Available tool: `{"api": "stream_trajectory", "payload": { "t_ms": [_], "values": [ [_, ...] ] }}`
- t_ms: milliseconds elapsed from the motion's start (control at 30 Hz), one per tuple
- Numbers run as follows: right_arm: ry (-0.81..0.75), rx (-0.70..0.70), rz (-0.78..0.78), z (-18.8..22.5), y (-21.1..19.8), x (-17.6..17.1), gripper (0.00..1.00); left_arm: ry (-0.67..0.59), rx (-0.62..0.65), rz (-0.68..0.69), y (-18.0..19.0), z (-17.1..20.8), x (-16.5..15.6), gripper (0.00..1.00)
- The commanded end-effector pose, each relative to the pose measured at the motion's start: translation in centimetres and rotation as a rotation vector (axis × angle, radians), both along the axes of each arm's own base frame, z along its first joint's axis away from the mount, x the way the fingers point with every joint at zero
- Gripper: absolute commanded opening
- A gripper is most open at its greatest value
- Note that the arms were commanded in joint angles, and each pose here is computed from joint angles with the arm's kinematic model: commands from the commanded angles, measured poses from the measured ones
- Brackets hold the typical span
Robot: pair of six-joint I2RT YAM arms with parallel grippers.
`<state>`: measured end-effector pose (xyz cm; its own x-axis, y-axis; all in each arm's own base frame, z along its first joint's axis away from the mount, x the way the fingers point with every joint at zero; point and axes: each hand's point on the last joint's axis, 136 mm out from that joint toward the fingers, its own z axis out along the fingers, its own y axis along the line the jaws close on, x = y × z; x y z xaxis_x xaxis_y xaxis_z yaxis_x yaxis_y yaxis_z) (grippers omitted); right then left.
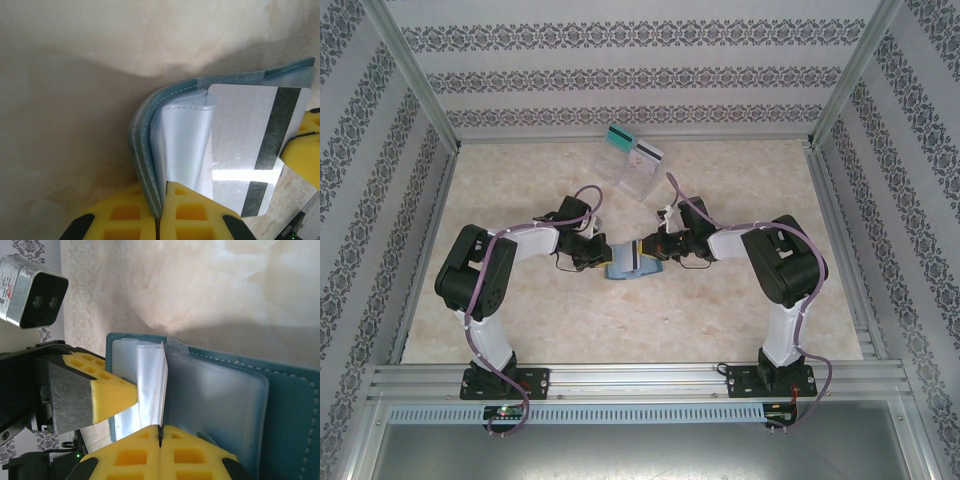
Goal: Put the credit cards into the card holder
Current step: Insert the credit card into the card slot.
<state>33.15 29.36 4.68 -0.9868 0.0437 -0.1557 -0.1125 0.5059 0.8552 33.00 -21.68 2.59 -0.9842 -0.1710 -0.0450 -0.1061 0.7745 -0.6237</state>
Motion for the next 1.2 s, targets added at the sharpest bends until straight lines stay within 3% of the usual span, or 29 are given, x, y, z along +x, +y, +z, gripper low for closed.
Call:
{"api": "stream_trajectory", "payload": {
  "t_ms": [0, 167, 333, 500, 700, 1167],
  "values": [
    [0.012, -0.001, 0.059, -0.4, 1.0, -1.6, 0.00, 0.030, 0.018, -0.002, 0.3, -0.9, -0.8, 0.08],
    [0.017, -0.029, 0.075, -1.1, 0.5, -2.5, 0.00, 0.027, 0.094, 0.001, 1.6, -0.8, -1.4, 0.27],
    [0.018, -0.041, 0.083, -1.3, -0.2, -2.9, 0.00, 0.029, 0.120, 0.023, 2.6, -0.9, -1.4, 0.31],
    [0.007, -0.057, 0.088, -1.5, -0.1, -2.8, 0.00, 0.036, 0.130, 0.029, 2.8, -1.2, -1.5, 0.28],
    [-0.036, -0.071, 0.048, -1.1, 0.5, -1.1, 0.00, 0.048, 0.129, 0.029, 2.9, -1.7, -2.0, 0.11],
    [-0.047, -0.075, 0.083, -0.8, 2.2, 0.0, 0.00, 0.048, 0.127, 0.024, 2.9, -1.7, -1.9, 0.04]
  ]
}}
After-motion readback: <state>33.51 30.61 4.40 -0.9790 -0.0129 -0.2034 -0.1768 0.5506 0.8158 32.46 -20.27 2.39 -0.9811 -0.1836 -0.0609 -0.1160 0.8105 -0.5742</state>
